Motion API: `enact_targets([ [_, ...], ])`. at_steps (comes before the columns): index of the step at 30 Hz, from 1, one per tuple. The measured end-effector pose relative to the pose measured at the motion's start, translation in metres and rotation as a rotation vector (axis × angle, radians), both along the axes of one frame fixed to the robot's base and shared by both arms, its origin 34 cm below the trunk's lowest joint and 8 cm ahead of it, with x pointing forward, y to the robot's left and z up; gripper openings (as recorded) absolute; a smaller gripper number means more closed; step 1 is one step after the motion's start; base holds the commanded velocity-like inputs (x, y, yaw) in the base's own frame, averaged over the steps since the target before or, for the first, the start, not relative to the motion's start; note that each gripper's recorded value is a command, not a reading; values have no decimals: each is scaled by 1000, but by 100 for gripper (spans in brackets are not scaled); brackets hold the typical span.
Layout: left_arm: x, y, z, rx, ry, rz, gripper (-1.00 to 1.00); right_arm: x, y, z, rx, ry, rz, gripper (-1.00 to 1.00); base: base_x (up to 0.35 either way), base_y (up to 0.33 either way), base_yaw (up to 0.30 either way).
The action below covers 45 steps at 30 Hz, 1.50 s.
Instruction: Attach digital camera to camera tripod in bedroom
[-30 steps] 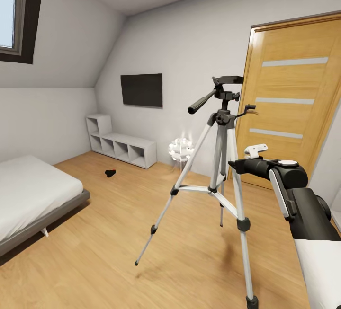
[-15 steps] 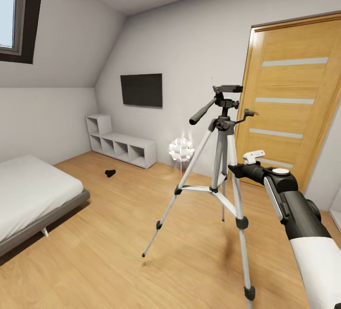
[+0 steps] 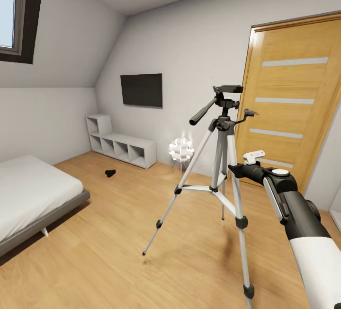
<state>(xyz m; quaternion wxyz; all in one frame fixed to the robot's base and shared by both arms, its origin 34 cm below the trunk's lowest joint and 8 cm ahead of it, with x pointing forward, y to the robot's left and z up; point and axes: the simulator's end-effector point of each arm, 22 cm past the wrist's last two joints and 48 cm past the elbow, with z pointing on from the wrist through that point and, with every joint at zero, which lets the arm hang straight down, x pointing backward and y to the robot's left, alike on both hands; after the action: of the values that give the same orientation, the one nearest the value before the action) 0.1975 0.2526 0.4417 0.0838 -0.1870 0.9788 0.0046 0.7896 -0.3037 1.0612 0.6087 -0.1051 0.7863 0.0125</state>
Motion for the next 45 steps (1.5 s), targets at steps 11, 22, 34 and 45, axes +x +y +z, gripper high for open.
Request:
enact_targets([
  [11, 0, 0, 0, 0, 0, 1, 100, 1, -1, -13, 4, 29, -2, -100, 0, 0, 0],
  [22, 0, 0, 0, 0, 0, 1, 100, 2, -4, -29, 10, 67, -7, -100, 0, 0, 0],
  [34, 0, 0, 0, 0, 0, 1, 100, 2, -3, -31, 14, 72, -5, 100, 0, 0, 0],
  [45, 0, 0, 0, 0, 0, 2, 100, 2, -4, -32, 17, 78, -7, 100, 0, 0, 0],
])
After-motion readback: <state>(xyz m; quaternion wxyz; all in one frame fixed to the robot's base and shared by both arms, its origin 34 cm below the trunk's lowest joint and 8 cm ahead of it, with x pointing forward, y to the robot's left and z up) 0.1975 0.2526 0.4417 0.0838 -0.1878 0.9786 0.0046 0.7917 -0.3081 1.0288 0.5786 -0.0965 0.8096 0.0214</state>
